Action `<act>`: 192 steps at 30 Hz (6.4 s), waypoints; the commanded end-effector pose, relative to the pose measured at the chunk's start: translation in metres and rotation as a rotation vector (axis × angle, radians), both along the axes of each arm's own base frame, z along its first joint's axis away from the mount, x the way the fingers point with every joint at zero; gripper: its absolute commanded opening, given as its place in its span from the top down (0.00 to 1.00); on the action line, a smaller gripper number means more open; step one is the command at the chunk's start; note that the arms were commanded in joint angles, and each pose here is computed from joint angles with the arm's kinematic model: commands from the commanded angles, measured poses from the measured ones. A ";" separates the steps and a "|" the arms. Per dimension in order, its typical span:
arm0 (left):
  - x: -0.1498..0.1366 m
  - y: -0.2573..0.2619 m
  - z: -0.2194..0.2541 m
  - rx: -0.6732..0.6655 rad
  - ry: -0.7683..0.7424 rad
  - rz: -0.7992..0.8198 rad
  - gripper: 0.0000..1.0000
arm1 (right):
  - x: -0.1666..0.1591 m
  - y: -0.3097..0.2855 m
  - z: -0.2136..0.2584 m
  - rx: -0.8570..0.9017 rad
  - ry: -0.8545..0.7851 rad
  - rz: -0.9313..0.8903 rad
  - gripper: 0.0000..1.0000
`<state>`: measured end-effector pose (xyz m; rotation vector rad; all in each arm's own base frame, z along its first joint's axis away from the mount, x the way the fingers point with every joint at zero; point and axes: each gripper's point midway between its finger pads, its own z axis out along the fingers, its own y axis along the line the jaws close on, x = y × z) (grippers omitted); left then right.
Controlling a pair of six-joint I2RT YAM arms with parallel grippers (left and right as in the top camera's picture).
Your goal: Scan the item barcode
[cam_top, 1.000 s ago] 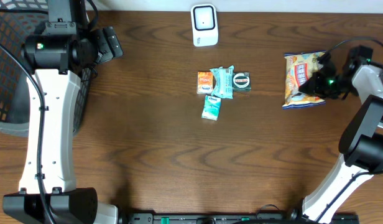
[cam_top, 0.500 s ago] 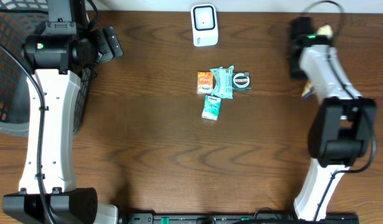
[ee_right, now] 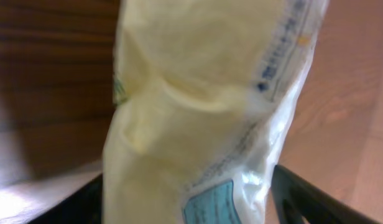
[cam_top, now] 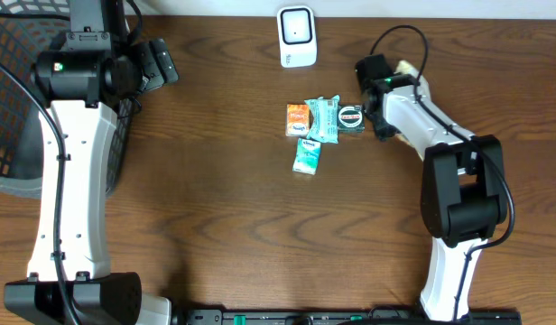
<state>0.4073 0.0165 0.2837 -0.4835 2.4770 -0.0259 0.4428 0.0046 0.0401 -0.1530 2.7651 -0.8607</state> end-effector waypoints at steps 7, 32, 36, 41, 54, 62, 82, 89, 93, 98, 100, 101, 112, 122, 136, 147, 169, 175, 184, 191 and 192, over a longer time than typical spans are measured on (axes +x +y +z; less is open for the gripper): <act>0.000 0.002 0.001 0.012 0.000 0.010 0.02 | 0.037 0.025 0.068 0.254 -0.095 -0.040 0.08; 0.000 0.002 0.001 0.012 0.000 0.010 0.02 | -0.006 -0.009 -0.025 0.836 0.086 -0.132 0.99; 0.000 0.002 0.001 0.012 0.000 0.010 0.02 | -0.006 -0.010 -0.021 0.825 0.086 -0.134 0.99; 0.000 0.002 0.001 0.012 0.000 0.010 0.02 | 0.012 -0.011 0.026 0.824 0.039 -0.113 0.99; 0.000 0.002 0.001 0.012 0.000 0.010 0.02 | 0.043 0.005 0.038 0.812 -0.059 -0.027 0.99; 0.000 0.002 0.001 0.012 0.000 0.010 0.02 | 0.045 0.007 -0.019 0.839 -0.151 -0.083 0.94; 0.000 0.002 0.001 0.012 0.000 0.010 0.02 | -0.029 0.004 0.012 0.789 0.147 -0.221 0.88; 0.000 0.002 0.001 0.012 0.000 0.010 0.02 | -0.052 0.009 -0.039 0.787 0.179 -0.226 0.88; 0.000 0.002 0.001 0.012 0.000 0.010 0.02 | -0.041 0.007 -0.025 0.786 0.149 -0.216 0.87; 0.000 0.002 0.001 0.012 0.000 0.010 0.02 | -0.011 -0.018 0.025 0.714 0.053 -0.222 0.78; 0.000 0.002 0.001 0.012 0.000 0.010 0.02 | 0.000 -0.027 0.048 0.710 0.010 -0.226 0.71; 0.000 0.002 0.001 0.012 0.000 0.010 0.02 | 0.003 -0.028 0.058 0.727 -0.004 -0.226 0.70; 0.000 0.002 0.001 0.012 0.000 0.010 0.02 | -0.036 0.048 0.055 0.974 0.209 -0.185 0.90; 0.000 0.002 0.001 0.012 0.000 0.010 0.02 | -0.063 0.093 -0.016 0.887 0.244 -0.271 0.94; 0.000 0.002 0.001 0.012 0.000 0.010 0.02 | -0.003 -0.052 0.018 0.529 -0.125 -0.497 0.75; 0.000 0.002 0.001 0.012 0.000 0.010 0.02 | 0.032 -0.070 0.077 0.712 -0.219 -0.431 0.20; 0.000 0.002 0.001 0.012 0.000 0.010 0.02 | 0.103 -0.109 0.064 0.786 -0.471 -0.243 0.08; 0.000 0.002 0.001 0.012 0.000 0.010 0.02 | 0.102 -0.062 0.021 0.931 -0.336 -0.201 0.06; 0.000 0.002 0.001 0.012 0.000 0.010 0.02 | 0.081 -0.071 0.070 0.845 -0.367 -0.257 0.01; 0.000 0.002 0.001 0.012 0.000 0.010 0.02 | 0.057 -0.033 0.118 0.986 -0.341 -0.225 0.22; 0.000 0.002 0.001 0.012 0.000 0.010 0.02 | 0.056 -0.023 0.119 1.016 -0.324 -0.208 0.30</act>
